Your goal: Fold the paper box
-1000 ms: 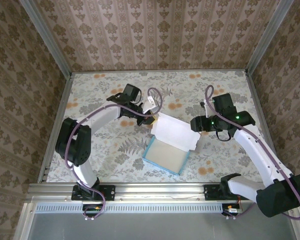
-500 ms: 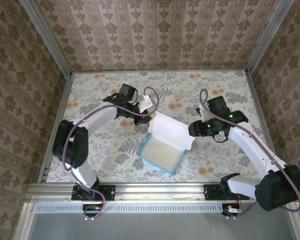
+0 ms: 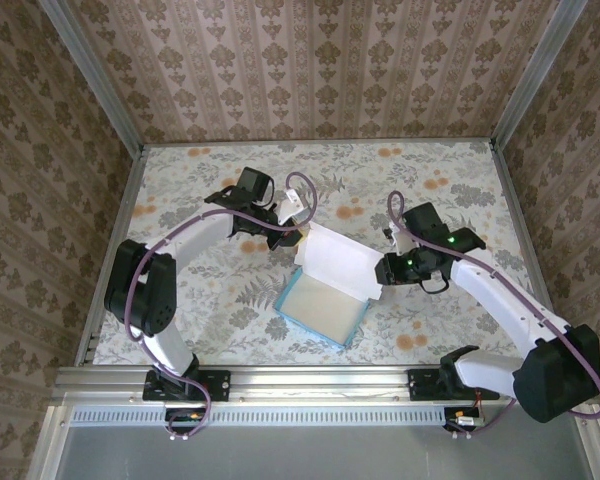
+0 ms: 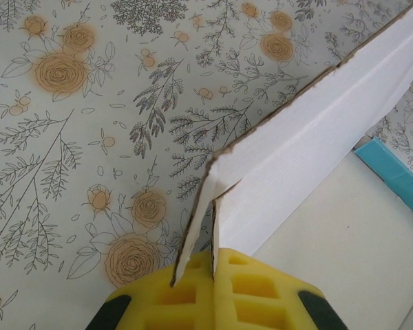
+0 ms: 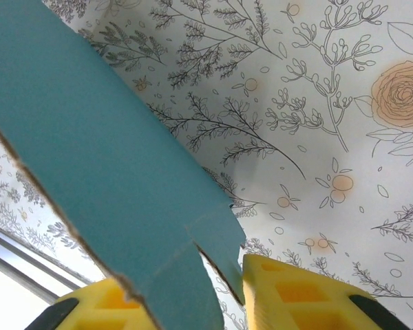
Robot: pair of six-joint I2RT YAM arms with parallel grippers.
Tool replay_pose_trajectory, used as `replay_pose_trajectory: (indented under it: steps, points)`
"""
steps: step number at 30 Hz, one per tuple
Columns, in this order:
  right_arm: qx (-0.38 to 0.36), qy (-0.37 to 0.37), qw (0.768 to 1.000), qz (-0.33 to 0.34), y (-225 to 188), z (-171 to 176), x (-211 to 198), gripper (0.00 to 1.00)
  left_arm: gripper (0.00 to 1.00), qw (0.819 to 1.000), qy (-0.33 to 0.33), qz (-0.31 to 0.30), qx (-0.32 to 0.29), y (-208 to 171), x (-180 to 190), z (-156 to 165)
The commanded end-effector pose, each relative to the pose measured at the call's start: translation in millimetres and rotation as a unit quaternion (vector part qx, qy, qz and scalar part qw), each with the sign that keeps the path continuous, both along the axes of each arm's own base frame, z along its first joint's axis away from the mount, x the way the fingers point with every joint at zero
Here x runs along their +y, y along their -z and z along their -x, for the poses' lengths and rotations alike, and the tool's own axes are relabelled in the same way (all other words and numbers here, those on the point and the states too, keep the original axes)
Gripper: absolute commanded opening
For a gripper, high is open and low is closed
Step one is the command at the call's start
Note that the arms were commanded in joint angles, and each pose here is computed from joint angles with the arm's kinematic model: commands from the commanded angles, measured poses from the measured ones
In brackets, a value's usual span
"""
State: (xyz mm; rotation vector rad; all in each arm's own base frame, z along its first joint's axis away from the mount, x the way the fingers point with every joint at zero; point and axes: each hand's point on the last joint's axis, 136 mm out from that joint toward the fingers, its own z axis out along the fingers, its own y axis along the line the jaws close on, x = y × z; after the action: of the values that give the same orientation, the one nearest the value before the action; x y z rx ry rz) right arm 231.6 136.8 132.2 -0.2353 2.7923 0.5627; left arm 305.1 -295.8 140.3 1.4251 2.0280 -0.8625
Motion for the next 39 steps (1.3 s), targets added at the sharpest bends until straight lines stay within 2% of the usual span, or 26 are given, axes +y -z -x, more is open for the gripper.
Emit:
replay_pose_trajectory:
  steps: [1, 7, 13, 21, 27, 35, 39]
  points:
    - [-0.019, 0.007, 1.000, 0.005, -3, -5, 2, 0.28, 0.00, 1.000, -0.011, 0.003, 0.011, -2, 2, 2]
    - [-0.038, 0.001, 0.999, 0.027, -3, -12, 11, 0.17, 0.00, 0.999, -0.026, -0.003, 0.024, -1, 3, 5]
    - [-0.065, 0.030, 0.996, 0.059, -10, -22, 11, 0.08, 0.00, 0.995, -0.080, -0.020, 0.052, 1, 5, 4]
    - [-0.144, 0.093, 0.982, 0.077, -46, -63, 7, 0.07, 0.00, 0.982, -0.179, -0.018, 0.063, -17, 1, -2]
    - [-0.198, 0.132, 0.966, 0.104, -69, -102, 3, 0.06, 0.00, 0.962, -0.262, 0.009, 0.079, -27, 0, -19]
    - [-0.234, 0.181, 0.952, 0.077, -76, -143, 15, 0.05, 0.00, 0.925, -0.365, 0.045, 0.092, -19, -10, -51]
    - [-0.246, 0.211, 0.944, 0.068, -77, -158, 11, 0.04, 0.00, 0.913, -0.392, 0.065, 0.094, -15, -16, -61]
